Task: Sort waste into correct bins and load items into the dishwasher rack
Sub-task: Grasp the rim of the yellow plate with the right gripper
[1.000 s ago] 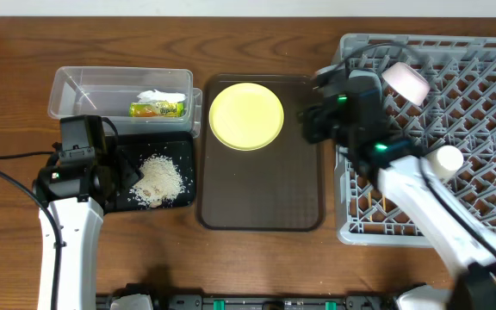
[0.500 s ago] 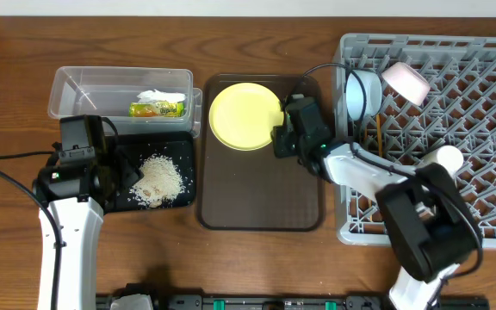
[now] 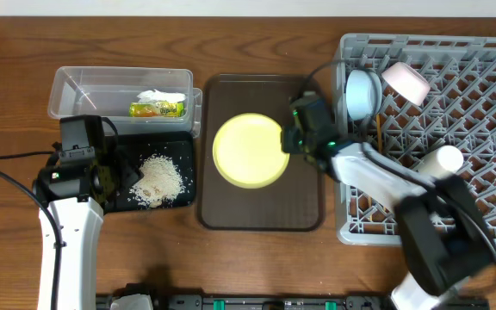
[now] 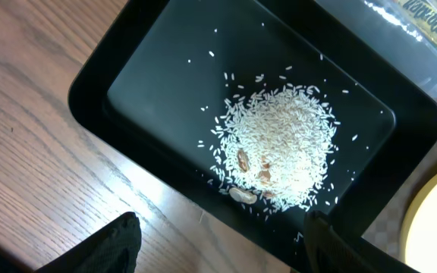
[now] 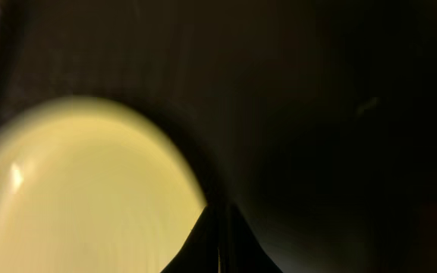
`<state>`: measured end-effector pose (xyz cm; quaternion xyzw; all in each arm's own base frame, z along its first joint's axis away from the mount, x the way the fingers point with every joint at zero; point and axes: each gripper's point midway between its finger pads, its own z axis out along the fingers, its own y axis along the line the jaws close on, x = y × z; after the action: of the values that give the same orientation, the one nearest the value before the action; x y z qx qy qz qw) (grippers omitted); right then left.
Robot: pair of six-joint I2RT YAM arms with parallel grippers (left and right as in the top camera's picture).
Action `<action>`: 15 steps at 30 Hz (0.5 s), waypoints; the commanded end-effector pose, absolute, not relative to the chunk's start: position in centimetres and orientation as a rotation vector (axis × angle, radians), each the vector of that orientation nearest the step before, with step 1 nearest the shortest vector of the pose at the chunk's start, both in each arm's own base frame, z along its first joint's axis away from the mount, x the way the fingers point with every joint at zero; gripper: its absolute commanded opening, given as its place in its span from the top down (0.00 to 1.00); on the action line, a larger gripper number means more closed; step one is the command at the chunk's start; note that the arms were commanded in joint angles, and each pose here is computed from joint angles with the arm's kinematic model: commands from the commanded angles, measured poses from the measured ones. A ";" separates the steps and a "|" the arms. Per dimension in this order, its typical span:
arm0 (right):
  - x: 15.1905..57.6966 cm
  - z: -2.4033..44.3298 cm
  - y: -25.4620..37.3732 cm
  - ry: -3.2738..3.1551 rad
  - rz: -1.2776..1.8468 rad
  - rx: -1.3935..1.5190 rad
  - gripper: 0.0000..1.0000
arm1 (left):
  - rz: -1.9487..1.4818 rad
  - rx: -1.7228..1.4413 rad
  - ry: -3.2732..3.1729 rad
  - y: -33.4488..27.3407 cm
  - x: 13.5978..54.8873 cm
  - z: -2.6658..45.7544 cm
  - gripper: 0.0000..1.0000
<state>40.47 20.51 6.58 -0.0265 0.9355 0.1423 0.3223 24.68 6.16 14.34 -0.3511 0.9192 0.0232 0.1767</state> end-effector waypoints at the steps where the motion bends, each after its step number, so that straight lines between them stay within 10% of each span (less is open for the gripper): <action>1: 41.5 12.6 17.8 2.315 0.263 -0.101 0.97 | 0.067 -1.003 2.595 6.3 24.9 14.6 0.29; 15: 38.0 17.6 15.6 2.316 0.351 -0.187 0.80 | 0.067 -1.003 2.595 6.3 24.9 14.6 0.29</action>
<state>38.37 13.73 18.52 -0.0419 0.9054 0.1080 0.4085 24.69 6.16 14.34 -0.3510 0.9192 0.0231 0.1769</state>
